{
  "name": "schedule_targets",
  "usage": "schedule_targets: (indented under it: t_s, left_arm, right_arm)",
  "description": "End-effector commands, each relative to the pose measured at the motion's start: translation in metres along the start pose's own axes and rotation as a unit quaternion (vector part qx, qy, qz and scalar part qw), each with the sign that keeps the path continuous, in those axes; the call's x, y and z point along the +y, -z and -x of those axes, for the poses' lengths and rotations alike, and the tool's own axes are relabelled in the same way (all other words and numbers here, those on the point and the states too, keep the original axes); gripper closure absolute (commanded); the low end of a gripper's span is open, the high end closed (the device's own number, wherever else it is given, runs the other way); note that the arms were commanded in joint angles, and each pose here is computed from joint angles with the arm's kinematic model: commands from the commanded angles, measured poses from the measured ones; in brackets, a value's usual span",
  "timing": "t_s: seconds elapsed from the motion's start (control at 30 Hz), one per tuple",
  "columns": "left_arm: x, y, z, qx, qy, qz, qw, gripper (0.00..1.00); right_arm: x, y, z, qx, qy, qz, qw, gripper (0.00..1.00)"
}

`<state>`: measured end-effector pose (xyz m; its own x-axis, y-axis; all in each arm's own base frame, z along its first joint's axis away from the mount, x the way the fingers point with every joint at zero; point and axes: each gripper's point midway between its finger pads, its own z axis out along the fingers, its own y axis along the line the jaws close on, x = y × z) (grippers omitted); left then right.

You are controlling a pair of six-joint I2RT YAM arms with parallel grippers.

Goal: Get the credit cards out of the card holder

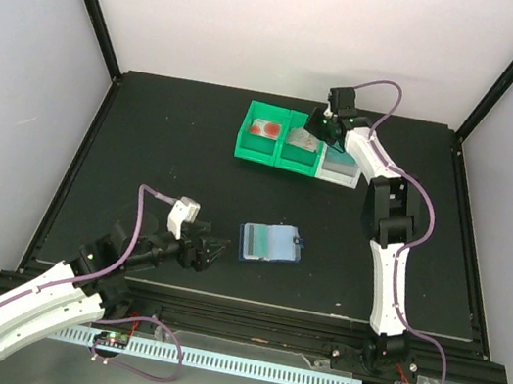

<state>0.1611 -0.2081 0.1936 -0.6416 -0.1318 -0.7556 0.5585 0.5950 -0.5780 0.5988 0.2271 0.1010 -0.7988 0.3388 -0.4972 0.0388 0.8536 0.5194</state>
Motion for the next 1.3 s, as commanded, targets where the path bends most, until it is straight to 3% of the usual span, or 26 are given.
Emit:
schedule_targets:
  t_s: [0.0, 0.27, 0.63, 0.87, 1.27]
  left_arm:
    - [0.002, 0.002, 0.007, -0.012, 0.015, 0.011, 1.000, 0.01]
    - [0.007, -0.001, 0.001, -0.008, 0.025, 0.015, 1.000, 0.01]
    - [0.020, -0.012, 0.000, 0.010, 0.008, 0.053, 0.999, 0.01]
    - [0.032, -0.019, 0.006, 0.001, -0.006, 0.089, 0.996, 0.01]
    - [0.062, -0.040, 0.013, 0.006, 0.000, 0.146, 0.989, 0.01]
  right_arm:
    - [0.003, -0.004, 0.017, -0.020, -0.005, 0.022, 1.000, 0.93]
    - [0.011, 0.005, 0.029, -0.032, 0.002, 0.027, 0.999, 0.87]
    - [0.048, 0.067, 0.031, -0.028, 0.017, 0.080, 0.996, 0.78]
    - [0.052, 0.104, 0.001, -0.002, 0.033, 0.094, 0.995, 0.74]
    - [0.035, 0.159, -0.087, 0.050, 0.078, 0.098, 0.991, 0.70]
